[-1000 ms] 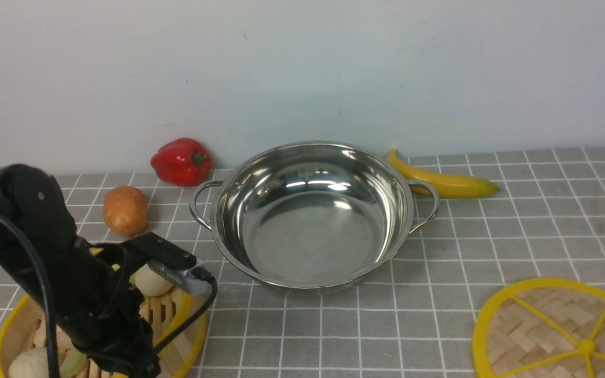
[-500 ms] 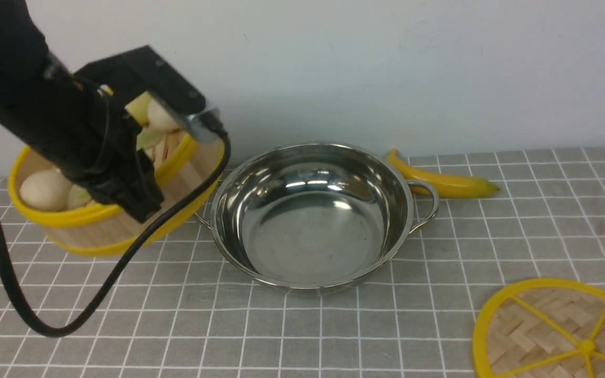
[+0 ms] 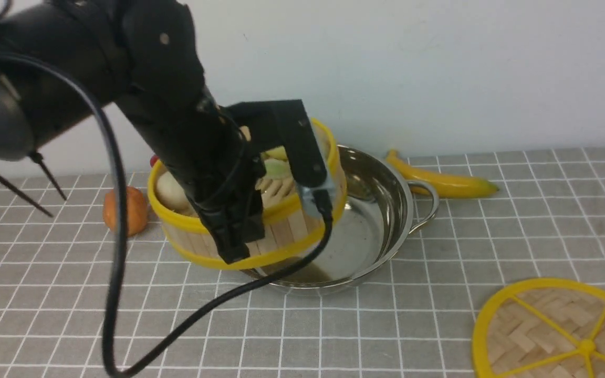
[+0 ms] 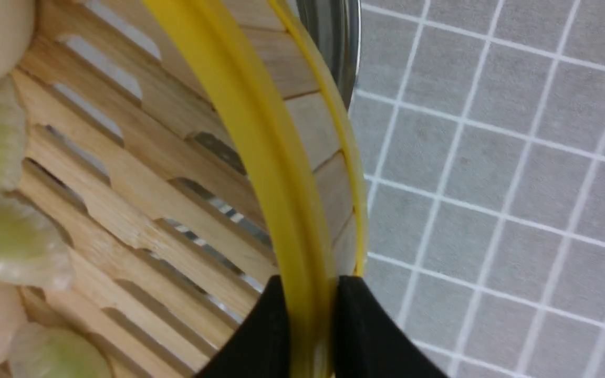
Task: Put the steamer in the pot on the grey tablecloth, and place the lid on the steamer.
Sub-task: 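Place the bamboo steamer basket with dumplings into the steel pot with the left gripper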
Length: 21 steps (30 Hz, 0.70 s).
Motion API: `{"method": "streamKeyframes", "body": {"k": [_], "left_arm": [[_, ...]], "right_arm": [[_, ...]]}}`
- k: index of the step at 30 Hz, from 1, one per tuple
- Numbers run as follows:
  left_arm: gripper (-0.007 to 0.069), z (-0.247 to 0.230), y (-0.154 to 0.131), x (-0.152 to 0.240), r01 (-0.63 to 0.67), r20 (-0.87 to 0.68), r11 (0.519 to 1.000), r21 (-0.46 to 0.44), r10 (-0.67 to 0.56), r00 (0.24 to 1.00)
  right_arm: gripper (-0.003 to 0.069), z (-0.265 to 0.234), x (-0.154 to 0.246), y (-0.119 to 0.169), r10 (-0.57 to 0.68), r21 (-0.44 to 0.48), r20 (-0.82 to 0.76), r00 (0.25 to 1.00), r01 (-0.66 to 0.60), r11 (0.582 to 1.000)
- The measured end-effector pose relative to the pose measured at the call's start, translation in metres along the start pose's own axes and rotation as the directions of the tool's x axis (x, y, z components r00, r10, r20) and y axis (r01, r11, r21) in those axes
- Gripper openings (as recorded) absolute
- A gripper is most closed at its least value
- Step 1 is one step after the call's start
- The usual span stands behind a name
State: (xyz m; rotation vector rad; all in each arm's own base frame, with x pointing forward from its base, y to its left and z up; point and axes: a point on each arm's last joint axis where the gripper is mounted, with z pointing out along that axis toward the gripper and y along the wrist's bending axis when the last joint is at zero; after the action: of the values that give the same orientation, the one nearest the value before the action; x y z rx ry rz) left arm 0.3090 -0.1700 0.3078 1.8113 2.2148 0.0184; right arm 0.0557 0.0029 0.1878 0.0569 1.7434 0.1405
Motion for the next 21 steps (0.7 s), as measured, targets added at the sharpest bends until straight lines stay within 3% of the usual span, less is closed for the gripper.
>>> {"method": "streamKeyframes", "body": {"k": [11, 21], "left_arm": [[0.0082, 0.047, 0.004, -0.029, -0.152, 0.023, 0.987, -0.054, 0.154, 0.988], [0.0082, 0.081, 0.013, -0.034, -0.175, 0.007, 0.981, -0.079, 0.176, 0.984]], "right_arm": [[0.0243, 0.0, 0.0, 0.0, 0.0, 0.0, 0.0, 1.0, 0.0, 1.0], [0.0243, 0.0, 0.0, 0.0, 0.0, 0.0, 0.0, 1.0, 0.0, 1.0]]}}
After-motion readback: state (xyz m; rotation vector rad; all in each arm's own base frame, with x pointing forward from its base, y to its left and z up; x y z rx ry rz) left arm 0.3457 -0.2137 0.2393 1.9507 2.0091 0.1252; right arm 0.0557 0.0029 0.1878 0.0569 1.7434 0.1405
